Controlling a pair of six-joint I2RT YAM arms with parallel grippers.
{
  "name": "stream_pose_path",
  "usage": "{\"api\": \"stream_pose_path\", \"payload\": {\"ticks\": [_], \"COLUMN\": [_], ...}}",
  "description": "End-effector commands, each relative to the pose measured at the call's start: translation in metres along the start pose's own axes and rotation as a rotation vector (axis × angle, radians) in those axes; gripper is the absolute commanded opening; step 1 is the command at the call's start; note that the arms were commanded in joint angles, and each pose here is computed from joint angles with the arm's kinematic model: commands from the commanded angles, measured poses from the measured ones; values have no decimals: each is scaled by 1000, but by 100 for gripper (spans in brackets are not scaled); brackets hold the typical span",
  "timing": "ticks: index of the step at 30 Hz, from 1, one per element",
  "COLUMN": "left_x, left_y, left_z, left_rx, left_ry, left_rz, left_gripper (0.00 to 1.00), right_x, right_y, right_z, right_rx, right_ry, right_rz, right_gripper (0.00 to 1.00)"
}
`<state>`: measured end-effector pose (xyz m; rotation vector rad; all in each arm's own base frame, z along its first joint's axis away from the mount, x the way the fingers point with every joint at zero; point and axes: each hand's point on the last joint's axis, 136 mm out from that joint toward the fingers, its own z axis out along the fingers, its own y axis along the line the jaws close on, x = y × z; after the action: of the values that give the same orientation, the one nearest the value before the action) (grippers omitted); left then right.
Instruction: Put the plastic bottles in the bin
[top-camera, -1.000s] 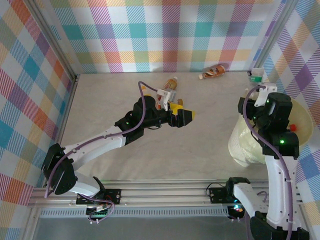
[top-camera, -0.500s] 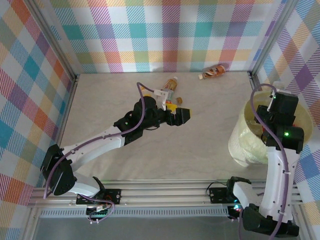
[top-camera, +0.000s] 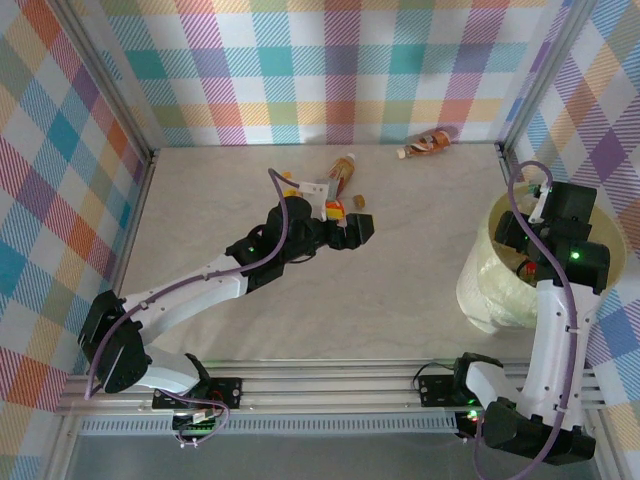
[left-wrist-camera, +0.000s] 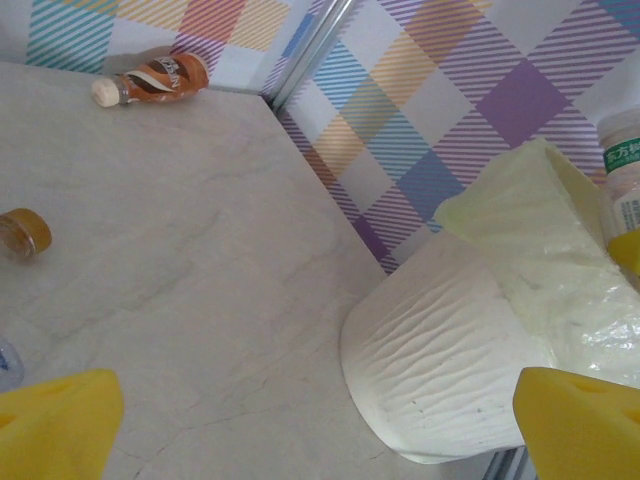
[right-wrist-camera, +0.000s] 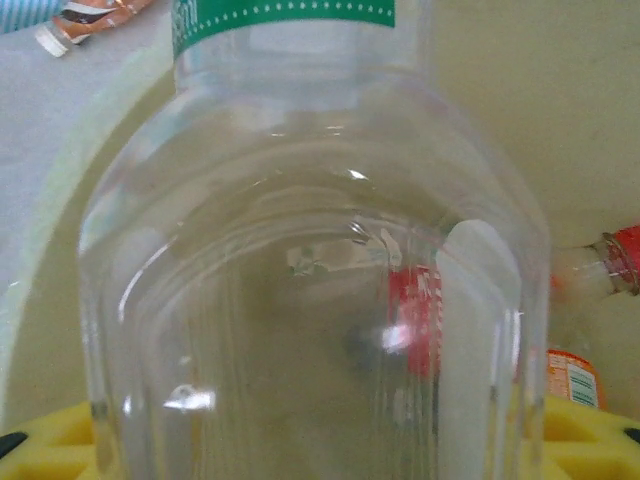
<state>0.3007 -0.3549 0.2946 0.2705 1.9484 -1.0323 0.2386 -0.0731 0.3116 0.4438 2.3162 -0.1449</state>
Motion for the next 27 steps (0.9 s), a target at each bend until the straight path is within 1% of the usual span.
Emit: {"api": "stream_pose_path", "payload": {"ticks": [1, 5, 11, 16, 18, 24, 27], "left_x": [-5, -4, -1, 0, 0, 6, 10], "left_y": [4, 8, 17, 38, 49, 87, 104], "left_z": [-8, -8, -8, -9, -9, -13, -14], "left_rx": [-20, -33, -63, -150, -189, -317, -370], "left_ry": [-21, -19, -16, -25, -32, -49, -46], "left_rz": [-12, -15, -23, -58, -84, -200, -261], "left_gripper": [100, 100, 100, 100, 100, 100, 100], "right_x": [-11, -16, -24, -29, -30, -30, -30], "right_y": [8, 15, 23, 40, 49, 90, 102], "right_z": [-15, -20, -26, -30, -32, -46, -50], "right_rx": [-58, -100, -149, -256, -307, -573, -652], "right_ry": [-56, -92, -142, -187, -200, -220, -227], "right_rz": [23, 29, 39, 29, 23, -9, -13], "right_gripper": [72, 82, 90, 100, 100, 100, 100]}}
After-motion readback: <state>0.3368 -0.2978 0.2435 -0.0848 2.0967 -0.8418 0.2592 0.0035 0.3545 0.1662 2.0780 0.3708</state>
